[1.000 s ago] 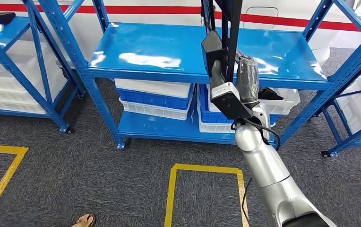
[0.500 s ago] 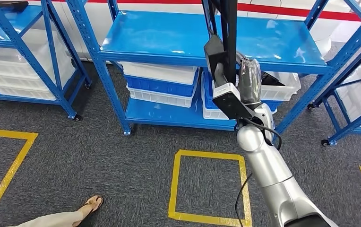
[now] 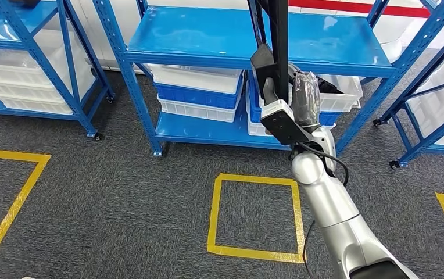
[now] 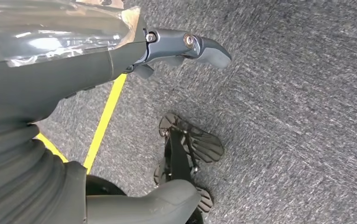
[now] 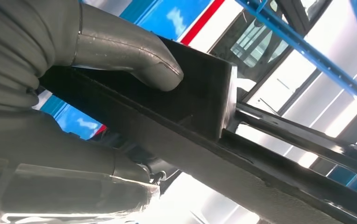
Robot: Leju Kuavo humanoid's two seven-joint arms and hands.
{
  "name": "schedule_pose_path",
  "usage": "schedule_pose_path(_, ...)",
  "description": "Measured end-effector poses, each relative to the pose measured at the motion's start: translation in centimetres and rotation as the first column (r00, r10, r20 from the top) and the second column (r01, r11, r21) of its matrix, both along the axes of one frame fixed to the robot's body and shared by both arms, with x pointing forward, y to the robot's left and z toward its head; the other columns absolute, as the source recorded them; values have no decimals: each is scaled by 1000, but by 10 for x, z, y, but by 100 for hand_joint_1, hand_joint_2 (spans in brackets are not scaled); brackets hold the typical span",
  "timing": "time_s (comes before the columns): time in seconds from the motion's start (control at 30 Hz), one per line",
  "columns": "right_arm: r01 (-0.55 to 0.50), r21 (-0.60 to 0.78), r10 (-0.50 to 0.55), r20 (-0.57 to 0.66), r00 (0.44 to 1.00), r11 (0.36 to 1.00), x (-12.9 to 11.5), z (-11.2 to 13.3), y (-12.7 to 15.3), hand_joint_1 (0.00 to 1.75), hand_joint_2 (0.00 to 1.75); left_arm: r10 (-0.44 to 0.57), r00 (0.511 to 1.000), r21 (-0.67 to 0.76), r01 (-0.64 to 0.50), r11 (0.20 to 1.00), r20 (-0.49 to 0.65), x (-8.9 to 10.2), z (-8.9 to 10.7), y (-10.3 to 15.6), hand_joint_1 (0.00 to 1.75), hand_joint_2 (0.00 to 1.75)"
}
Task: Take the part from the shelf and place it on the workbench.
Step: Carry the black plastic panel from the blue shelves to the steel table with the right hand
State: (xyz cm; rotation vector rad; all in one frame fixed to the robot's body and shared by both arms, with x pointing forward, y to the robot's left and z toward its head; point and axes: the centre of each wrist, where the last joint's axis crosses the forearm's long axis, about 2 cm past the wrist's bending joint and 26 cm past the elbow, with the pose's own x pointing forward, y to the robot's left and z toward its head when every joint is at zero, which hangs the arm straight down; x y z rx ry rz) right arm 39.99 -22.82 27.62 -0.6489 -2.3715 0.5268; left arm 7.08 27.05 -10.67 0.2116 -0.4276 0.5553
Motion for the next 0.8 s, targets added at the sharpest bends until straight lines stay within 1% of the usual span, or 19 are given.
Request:
schedule_pose_path(0.27,11,-8,-11,-5,1000,1000,0,-2,-6,175,175,-1,1000,2,1,1000,1,2,0,0,0,175)
schedule_pose_path(0.47,28,0,-28,-24,999,1000,-2,-3,-17,175,175,-31,1000,9,31,999,4,5,1,0,0,175)
schedule_pose_path(0.57,37,16,-37,-31,999,999,-7,-3,-26,175,175,-47,999,14,47,999,0,7,1,-1,0,175)
schedule_pose_path(0.8,10,56,-4,-104,995,998,-19,-18,-55,175,175,-58,998,21,58,998,7,7,1,-1,0,175)
